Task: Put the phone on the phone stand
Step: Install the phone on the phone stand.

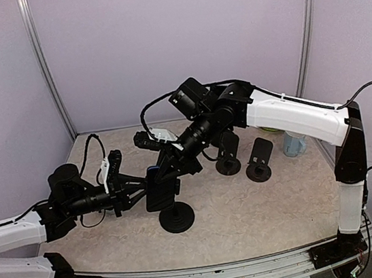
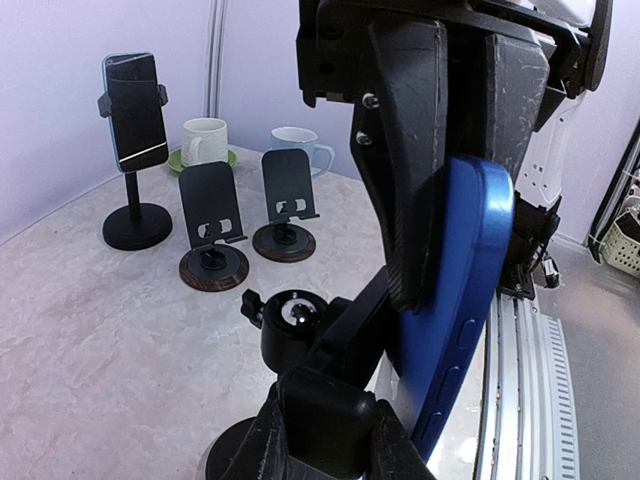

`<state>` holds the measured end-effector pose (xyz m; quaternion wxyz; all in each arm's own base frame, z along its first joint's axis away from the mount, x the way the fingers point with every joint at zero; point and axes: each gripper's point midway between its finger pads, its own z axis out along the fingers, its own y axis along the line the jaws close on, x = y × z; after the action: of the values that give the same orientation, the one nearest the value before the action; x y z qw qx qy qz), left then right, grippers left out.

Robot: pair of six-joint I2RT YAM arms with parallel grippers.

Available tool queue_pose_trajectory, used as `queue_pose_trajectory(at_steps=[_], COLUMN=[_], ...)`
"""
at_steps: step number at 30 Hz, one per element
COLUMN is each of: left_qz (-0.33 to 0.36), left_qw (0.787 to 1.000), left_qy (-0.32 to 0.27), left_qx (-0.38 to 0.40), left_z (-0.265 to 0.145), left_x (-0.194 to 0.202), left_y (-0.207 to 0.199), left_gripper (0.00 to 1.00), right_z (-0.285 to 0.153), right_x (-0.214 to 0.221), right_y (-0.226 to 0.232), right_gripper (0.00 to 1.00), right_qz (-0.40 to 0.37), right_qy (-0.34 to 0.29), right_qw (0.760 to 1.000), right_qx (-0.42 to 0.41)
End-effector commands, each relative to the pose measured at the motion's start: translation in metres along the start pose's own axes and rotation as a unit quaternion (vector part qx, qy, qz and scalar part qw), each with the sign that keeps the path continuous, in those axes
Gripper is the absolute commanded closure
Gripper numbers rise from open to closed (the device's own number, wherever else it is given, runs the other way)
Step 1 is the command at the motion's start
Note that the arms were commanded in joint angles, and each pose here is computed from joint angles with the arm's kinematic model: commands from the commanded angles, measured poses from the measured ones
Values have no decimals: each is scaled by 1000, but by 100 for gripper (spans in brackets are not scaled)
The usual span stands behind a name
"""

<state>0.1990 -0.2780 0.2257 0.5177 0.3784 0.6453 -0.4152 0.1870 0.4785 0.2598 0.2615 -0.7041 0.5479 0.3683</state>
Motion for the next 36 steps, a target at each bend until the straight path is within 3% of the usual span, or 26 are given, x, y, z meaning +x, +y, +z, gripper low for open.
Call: queue_pose_trajectory(at_steps=[1, 21, 30, 36], left_qz=[41, 68, 56, 33], left_qw=[995, 992, 991, 994], left_qy=[-92, -100, -116, -95], left_qx=[28, 41, 30, 46], left_z=[-16, -29, -39, -34], left_x=[-58, -54, -66, -63], left_y=[-22, -36, -35, -40], left_gripper=[87, 87, 87, 88], right_z=[-15, -30, -33, -36], right_x=[101, 128, 142, 150], right_y=[-14, -27, -34, -39], right_gripper=[100, 100, 100, 100], right_qz=[118, 146, 152, 154], right_qy=[185, 214, 238, 257], right_qw=[974, 961, 951, 944], right_qx=[57, 99, 124, 142])
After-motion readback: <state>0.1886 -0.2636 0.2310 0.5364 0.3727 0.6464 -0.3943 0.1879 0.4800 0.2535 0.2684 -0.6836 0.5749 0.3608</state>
